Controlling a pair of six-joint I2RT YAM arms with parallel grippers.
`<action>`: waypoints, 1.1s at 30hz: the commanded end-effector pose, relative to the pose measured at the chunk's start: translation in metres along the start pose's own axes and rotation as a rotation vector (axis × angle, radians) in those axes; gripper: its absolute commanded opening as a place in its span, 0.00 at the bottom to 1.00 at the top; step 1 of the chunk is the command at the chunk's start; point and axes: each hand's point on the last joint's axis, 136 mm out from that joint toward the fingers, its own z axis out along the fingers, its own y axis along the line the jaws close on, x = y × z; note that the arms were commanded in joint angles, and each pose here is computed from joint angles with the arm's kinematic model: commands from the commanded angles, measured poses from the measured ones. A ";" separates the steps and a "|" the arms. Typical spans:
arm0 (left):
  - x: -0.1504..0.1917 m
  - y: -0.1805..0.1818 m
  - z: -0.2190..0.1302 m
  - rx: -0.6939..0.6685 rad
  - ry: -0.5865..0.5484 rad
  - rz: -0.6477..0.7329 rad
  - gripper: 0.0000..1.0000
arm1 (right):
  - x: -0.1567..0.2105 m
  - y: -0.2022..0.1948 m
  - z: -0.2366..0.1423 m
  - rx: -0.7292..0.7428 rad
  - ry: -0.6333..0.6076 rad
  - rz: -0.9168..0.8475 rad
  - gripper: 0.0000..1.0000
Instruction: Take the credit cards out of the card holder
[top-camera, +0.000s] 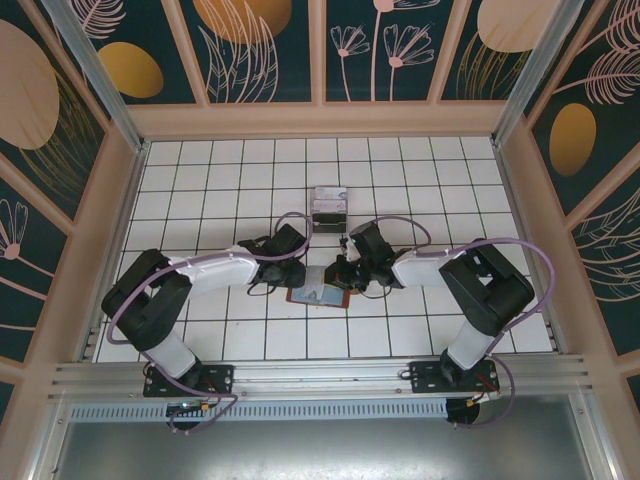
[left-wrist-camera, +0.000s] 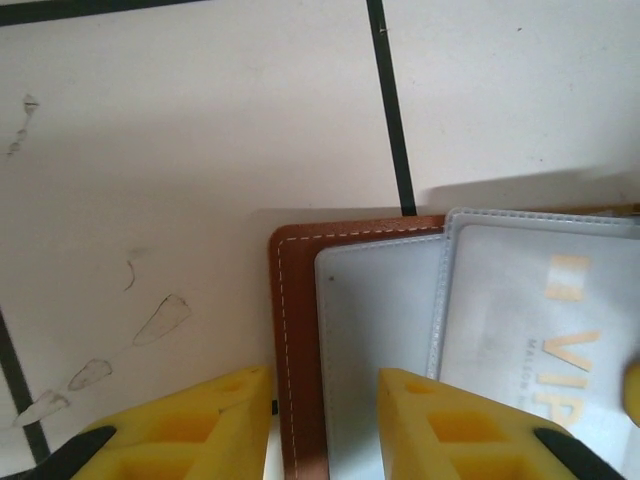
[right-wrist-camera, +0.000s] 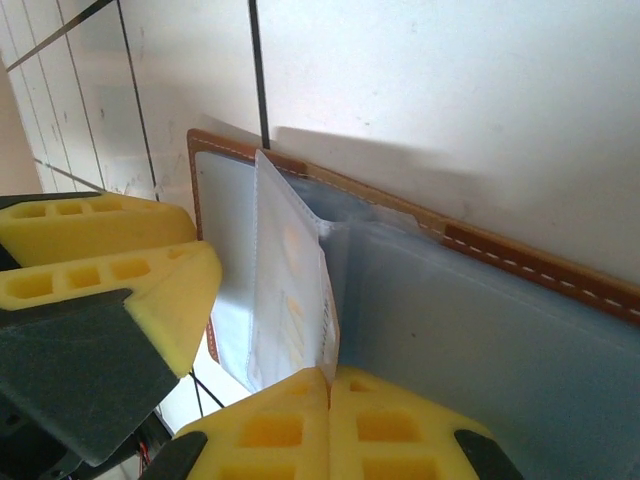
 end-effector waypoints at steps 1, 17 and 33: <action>-0.006 -0.006 -0.013 0.042 -0.025 -0.028 0.34 | 0.002 -0.006 0.008 0.007 0.025 -0.040 0.06; 0.008 -0.007 0.001 0.082 0.040 -0.032 0.28 | 0.007 -0.022 0.021 0.067 0.092 -0.023 0.15; 0.021 0.009 0.015 0.007 0.086 -0.015 0.23 | 0.006 -0.016 0.018 0.069 0.089 -0.025 0.14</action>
